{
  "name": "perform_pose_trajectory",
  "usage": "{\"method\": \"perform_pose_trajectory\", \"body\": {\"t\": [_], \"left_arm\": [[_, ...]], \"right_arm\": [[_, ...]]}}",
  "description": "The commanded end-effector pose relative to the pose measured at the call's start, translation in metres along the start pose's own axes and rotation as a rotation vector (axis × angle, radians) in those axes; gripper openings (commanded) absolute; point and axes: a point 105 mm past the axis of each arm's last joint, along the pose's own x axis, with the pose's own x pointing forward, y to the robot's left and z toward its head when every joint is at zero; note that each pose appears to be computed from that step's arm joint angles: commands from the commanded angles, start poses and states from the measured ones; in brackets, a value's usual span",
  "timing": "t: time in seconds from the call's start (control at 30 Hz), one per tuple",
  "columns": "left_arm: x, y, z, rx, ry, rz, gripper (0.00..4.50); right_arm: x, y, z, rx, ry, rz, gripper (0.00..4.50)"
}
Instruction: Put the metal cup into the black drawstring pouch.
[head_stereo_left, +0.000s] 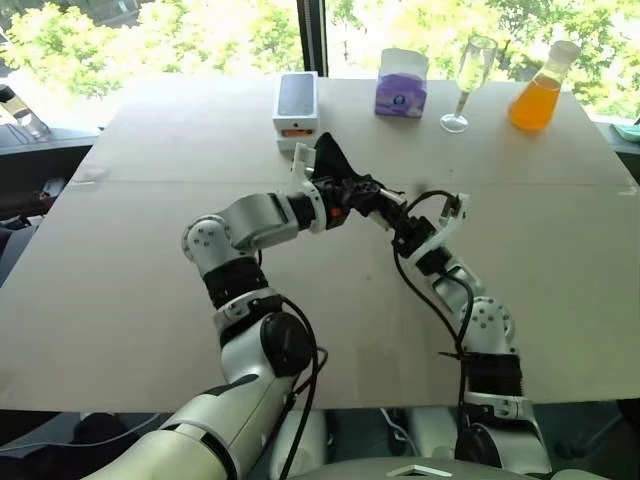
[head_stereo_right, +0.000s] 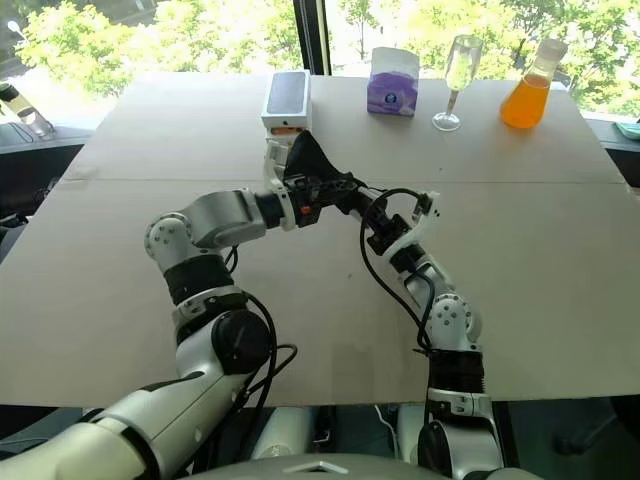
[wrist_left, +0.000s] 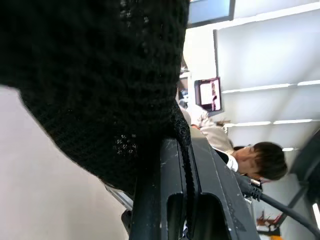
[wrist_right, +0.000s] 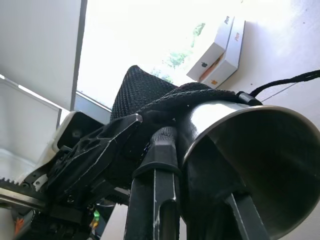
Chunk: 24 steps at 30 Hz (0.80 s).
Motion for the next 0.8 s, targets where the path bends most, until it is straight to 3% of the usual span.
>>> {"method": "perform_pose_trajectory", "body": {"t": [0.03, 0.27, 0.47, 0.67, 0.8], "left_arm": [[-0.013, -0.006, 0.001, 0.062, -0.029, -0.014, 0.00], [-0.021, -0.002, -0.005, 0.160, 0.005, 0.027, 0.00], [-0.016, -0.035, 0.005, 0.171, -0.009, -0.095, 0.00], [-0.018, -0.060, 0.021, 0.057, -0.035, -0.200, 0.00], [-0.010, -0.069, 0.018, 0.049, 0.011, -0.214, 0.00]], "right_arm": [[0.002, 0.007, 0.014, 0.038, -0.073, 0.033, 0.01], [0.003, 0.013, 0.013, 0.029, -0.034, 0.069, 0.01], [0.005, 0.040, -0.021, -0.245, 0.156, 0.203, 0.01], [0.008, 0.062, -0.022, -0.414, 0.139, 0.356, 0.01], [0.014, 0.069, -0.025, -0.545, 0.134, 0.396, 0.01]]}}
